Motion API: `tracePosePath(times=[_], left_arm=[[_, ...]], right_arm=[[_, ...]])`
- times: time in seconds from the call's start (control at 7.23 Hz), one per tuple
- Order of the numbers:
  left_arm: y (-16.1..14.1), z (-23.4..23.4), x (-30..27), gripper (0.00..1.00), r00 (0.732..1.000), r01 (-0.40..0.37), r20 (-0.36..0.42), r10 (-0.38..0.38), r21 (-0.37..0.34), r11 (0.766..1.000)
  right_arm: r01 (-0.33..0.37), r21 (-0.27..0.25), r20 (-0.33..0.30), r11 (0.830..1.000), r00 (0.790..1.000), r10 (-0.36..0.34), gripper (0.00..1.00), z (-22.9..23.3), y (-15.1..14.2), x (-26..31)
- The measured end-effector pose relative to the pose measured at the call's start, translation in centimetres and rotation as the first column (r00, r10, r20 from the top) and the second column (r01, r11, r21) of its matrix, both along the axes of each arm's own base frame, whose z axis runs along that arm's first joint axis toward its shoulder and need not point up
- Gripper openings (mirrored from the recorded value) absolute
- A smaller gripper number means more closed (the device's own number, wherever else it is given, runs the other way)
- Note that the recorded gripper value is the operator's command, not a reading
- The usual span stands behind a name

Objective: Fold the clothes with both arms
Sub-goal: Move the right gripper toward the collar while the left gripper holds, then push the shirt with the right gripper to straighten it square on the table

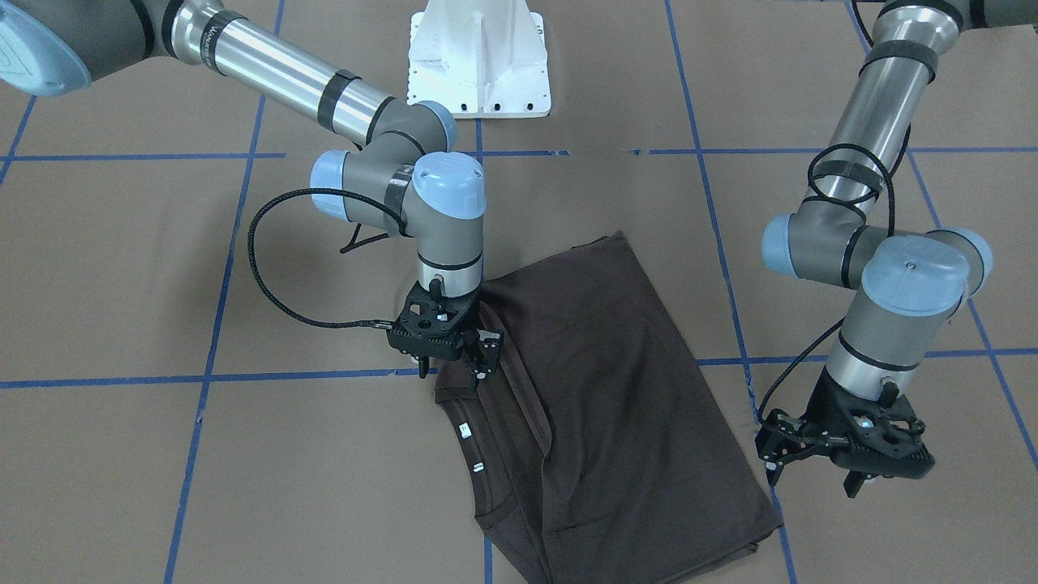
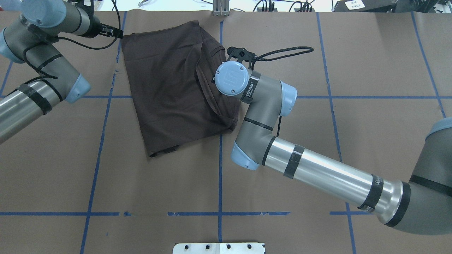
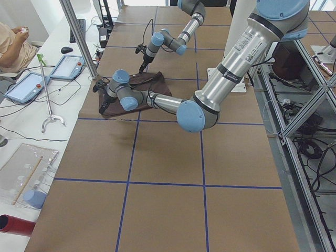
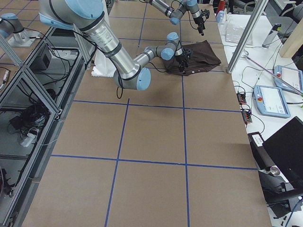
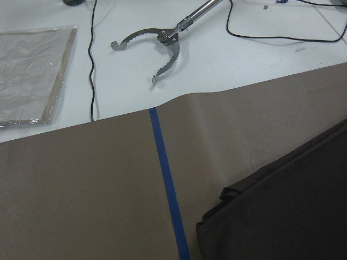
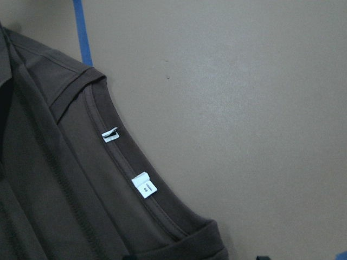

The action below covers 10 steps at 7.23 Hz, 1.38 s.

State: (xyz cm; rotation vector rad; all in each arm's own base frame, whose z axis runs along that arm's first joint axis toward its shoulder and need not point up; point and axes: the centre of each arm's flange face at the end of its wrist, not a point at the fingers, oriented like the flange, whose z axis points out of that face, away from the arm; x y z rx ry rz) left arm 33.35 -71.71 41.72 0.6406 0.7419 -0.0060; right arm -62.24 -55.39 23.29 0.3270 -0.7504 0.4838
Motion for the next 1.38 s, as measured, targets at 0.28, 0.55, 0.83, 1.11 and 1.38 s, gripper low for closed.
tracePosePath(times=[0.28, 0.55, 0.83, 1.11, 1.38], left_arm=[[0.06, 0.01, 0.12, 1.00, 1.000, -0.001, 0.000, 0.001, -0.001, 1.000], [0.07, 0.11, 0.14, 1.00, 1.000, -0.001, 0.001, 0.001, -0.002, 1.000], [0.09, 0.17, 0.14, 1.00, 1.000, -0.002, 0.001, 0.002, -0.003, 1.000], [0.11, 0.20, 0.17, 1.00, 1.000, -0.002, 0.002, 0.002, -0.003, 1.000], [0.13, 0.19, 0.21, 1.00, 1.000, -0.002, 0.002, 0.002, -0.002, 1.000]], right_arm=[[0.008, -0.006, -0.007, 1.000, 1.000, -0.008, 0.63, 0.59, 0.83, -0.74], [0.011, -0.010, -0.011, 1.000, 1.000, -0.011, 0.36, 0.79, 1.15, -1.02], [0.004, -0.017, -0.007, 1.000, 1.000, -0.005, 0.00, 0.72, 1.25, -1.12], [-0.004, -0.024, -0.002, 1.000, 1.000, 0.004, 0.00, 0.67, 1.27, -1.15], [-0.006, -0.024, 0.000, 1.000, 1.000, 0.006, 0.00, 0.68, 1.34, -1.02]])
